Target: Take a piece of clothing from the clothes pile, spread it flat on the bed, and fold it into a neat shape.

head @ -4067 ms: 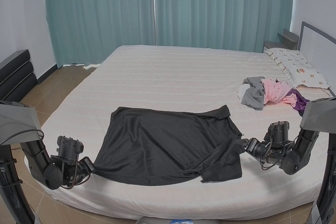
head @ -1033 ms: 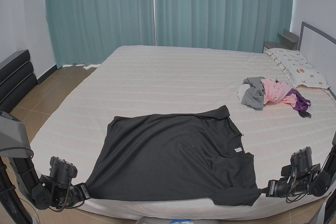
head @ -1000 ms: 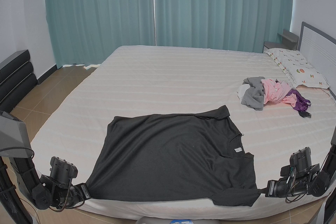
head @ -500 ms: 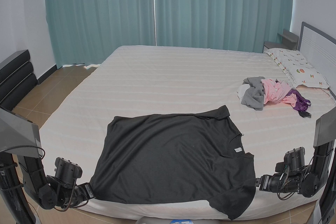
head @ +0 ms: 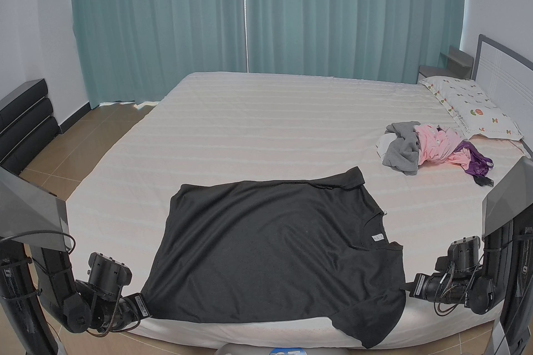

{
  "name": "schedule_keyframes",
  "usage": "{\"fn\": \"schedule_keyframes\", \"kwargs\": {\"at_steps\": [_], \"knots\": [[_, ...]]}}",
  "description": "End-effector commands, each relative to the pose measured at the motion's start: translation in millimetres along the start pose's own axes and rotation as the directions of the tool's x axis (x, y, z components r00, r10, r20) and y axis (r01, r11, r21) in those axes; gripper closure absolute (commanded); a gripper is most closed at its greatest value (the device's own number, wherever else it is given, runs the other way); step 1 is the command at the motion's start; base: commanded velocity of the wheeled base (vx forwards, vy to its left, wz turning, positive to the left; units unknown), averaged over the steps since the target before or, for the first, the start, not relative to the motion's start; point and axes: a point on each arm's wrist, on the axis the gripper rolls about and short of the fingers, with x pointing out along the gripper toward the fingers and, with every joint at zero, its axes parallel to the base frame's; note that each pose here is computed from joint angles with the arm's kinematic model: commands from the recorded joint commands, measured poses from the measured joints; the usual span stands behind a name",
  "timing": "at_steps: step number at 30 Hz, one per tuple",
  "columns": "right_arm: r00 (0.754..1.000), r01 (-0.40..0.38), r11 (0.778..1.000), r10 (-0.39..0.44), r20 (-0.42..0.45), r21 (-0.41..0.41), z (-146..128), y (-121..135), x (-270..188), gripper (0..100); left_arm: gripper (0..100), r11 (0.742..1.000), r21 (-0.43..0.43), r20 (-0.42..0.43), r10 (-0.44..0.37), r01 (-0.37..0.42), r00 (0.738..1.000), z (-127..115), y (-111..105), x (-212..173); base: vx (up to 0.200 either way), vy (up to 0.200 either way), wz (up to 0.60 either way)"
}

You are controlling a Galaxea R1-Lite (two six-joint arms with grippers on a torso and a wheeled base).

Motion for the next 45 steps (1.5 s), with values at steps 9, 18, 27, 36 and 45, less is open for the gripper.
{"fn": "schedule_keyframes", "kwargs": {"at_steps": [9, 18, 27, 36, 45], "knots": [[0.997, 0.081, 0.994, -0.080, -0.018, 0.070, 3, -15, -16, 100, 100, 1.000, 0.000, -0.016, 0.012, -0.012, 1.000, -4, 3, -1, 0.000, 0.000, 0.00], [0.993, 0.103, 0.993, -0.099, -0.058, 0.060, 0, -15, -23, 100, 100, 1.000, 0.009, -0.024, 0.013, -0.013, 1.000, -6, 3, -2, 0.000, 0.000, 0.00], [0.983, 0.148, 0.988, -0.144, -0.112, 0.032, -6, -16, -27, 100, 100, 1.000, 0.011, -0.019, 0.009, -0.009, 1.000, -6, 2, -2, 0.000, 0.000, 0.00], [0.991, 0.110, 0.993, -0.107, -0.075, 0.042, -1, -11, -30, 0, 0, 1.000, 0.001, 0.022, -0.027, 0.027, 0.999, -2, -2, -2, 0.000, 0.000, 0.00], [0.998, 0.030, 0.996, -0.034, 0.044, 0.087, 12, 5, -48, 0, 0, 0.996, -0.037, 0.087, -0.076, 0.080, 0.993, 5, -1, -17, 0.000, 0.000, 0.00]]}}
